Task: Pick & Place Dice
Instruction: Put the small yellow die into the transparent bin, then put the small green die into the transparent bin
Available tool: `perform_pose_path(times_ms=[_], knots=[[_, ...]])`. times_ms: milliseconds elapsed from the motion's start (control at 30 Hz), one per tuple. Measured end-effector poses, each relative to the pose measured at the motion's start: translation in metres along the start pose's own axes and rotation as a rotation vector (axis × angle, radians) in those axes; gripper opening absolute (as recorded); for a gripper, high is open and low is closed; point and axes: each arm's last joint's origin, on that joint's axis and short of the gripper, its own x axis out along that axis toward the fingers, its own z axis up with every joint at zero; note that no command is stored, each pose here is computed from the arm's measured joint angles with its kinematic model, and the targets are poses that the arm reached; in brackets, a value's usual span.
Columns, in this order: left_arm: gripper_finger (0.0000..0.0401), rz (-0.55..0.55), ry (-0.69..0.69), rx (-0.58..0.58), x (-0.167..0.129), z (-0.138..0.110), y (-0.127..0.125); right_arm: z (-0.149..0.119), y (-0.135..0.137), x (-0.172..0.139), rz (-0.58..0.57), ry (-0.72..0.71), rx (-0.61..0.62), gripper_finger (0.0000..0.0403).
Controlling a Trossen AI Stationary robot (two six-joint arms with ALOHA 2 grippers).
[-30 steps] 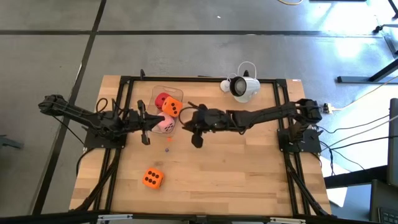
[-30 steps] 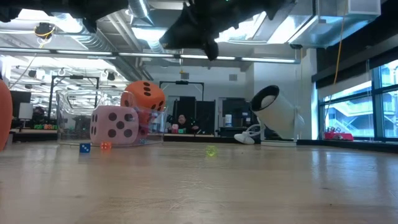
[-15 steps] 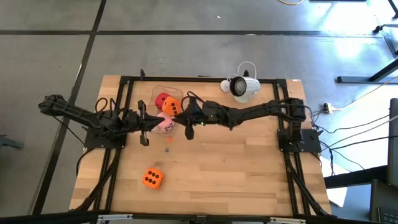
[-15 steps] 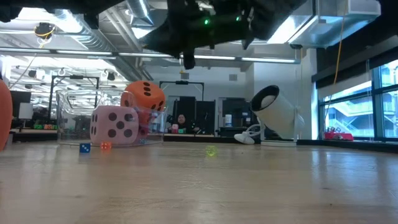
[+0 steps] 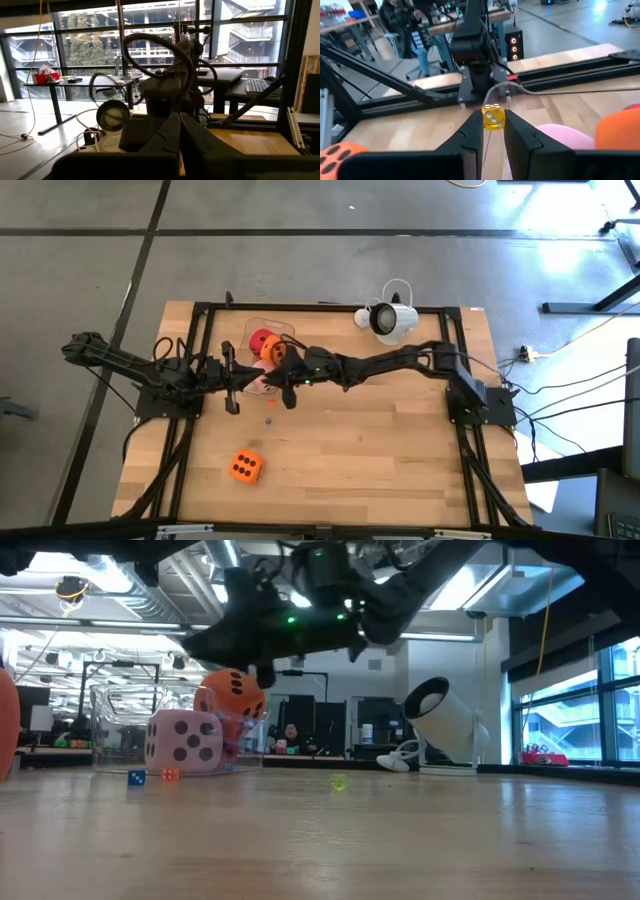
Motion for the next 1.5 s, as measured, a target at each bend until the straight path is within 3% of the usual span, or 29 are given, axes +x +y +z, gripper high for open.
perform_pose_path(times_ms=[167, 533, 1133, 1300, 1500], knots=[[0.0004, 0.0, 0.0, 0.0, 0.0, 0.0, 0.0, -0.004, -0.003, 0.016, -0.013, 0.063, -0.02, 0.0057], [0.0004, -0.001, 0.001, 0.0, 0.0, 0.0, 0.0, -0.01, -0.006, 0.016, -0.073, 0.163, -0.036, 0.0064], [0.0004, -0.001, 0.001, 0.0, 0.0, 0.0, 0.0, -0.012, -0.005, 0.015, -0.068, 0.191, 0.026, 0.0165], [0.0004, -0.003, 0.008, 0.001, 0.0, -0.001, 0.0, -0.001, 0.001, 0.01, 0.022, 0.201, 0.062, 0.0174], [0.0004, -0.006, 0.043, -0.014, 0.0, -0.005, 0.0, 0.033, 0.012, -0.005, 0.063, 0.158, 0.038, 0.017]])
